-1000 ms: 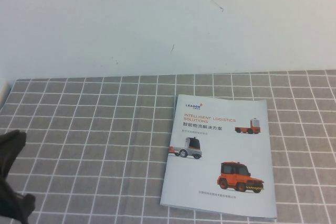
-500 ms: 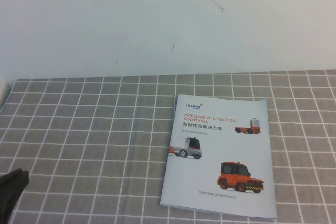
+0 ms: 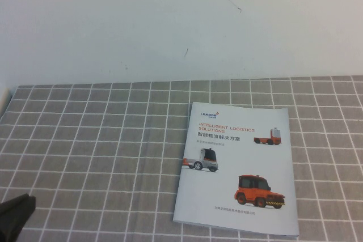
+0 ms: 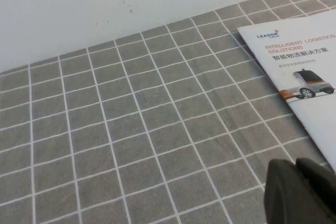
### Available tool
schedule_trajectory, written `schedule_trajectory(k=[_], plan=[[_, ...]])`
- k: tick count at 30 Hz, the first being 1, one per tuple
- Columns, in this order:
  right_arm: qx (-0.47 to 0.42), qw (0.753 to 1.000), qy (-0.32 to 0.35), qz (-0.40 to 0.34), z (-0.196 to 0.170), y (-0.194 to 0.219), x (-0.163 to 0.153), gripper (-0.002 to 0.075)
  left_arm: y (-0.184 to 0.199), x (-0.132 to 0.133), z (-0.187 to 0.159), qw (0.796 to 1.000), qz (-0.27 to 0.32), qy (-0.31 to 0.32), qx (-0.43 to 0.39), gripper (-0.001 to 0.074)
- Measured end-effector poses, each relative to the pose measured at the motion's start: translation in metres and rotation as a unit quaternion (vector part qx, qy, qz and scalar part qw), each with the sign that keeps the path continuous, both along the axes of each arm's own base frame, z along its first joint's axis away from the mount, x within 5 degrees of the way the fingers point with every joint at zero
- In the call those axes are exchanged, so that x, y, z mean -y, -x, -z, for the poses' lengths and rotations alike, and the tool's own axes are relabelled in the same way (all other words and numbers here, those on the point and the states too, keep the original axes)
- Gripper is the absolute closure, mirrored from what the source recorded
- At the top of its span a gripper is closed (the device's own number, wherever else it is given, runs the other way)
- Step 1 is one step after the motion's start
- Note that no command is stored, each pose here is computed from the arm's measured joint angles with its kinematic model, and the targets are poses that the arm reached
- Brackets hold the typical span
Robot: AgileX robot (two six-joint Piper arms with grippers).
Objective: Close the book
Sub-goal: 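Close the open booklet and leave it lying on the table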
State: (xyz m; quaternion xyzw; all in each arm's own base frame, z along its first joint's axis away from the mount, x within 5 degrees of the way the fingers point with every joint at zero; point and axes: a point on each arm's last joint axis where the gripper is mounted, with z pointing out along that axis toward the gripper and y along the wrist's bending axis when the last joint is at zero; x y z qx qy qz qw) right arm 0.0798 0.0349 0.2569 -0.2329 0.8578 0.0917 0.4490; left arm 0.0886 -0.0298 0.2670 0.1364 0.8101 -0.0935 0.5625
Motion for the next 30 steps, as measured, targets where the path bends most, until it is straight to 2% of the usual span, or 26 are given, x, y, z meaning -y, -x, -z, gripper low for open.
schedule_trajectory(k=[7,12,20,25,30], plan=[[0.0,1.0,0.0,0.0,0.0,0.0,0.0,0.0729,0.001,0.0,0.002,1.0,0.002,-0.002,-0.009,0.0738],[-0.001,1.0,0.0,0.0,0.0,0.0,0.0,0.0729,0.006,-0.008,0.008,0.998,-0.021,-0.028,0.057,0.0738],[-0.001,1.0,0.0,-0.001,0.0,0.0,0.0,0.0729,0.021,-0.022,0.045,0.988,-0.092,-0.053,0.113,0.0738],[-0.002,1.0,0.0,-0.001,0.0,0.0,0.0,0.0729,0.028,-0.024,0.077,0.988,-0.102,-0.057,0.105,0.0738],[-0.002,1.0,0.0,-0.001,0.0,0.0,0.0,0.0729,0.034,-0.024,0.085,0.988,-0.101,-0.058,0.097,0.0738]])
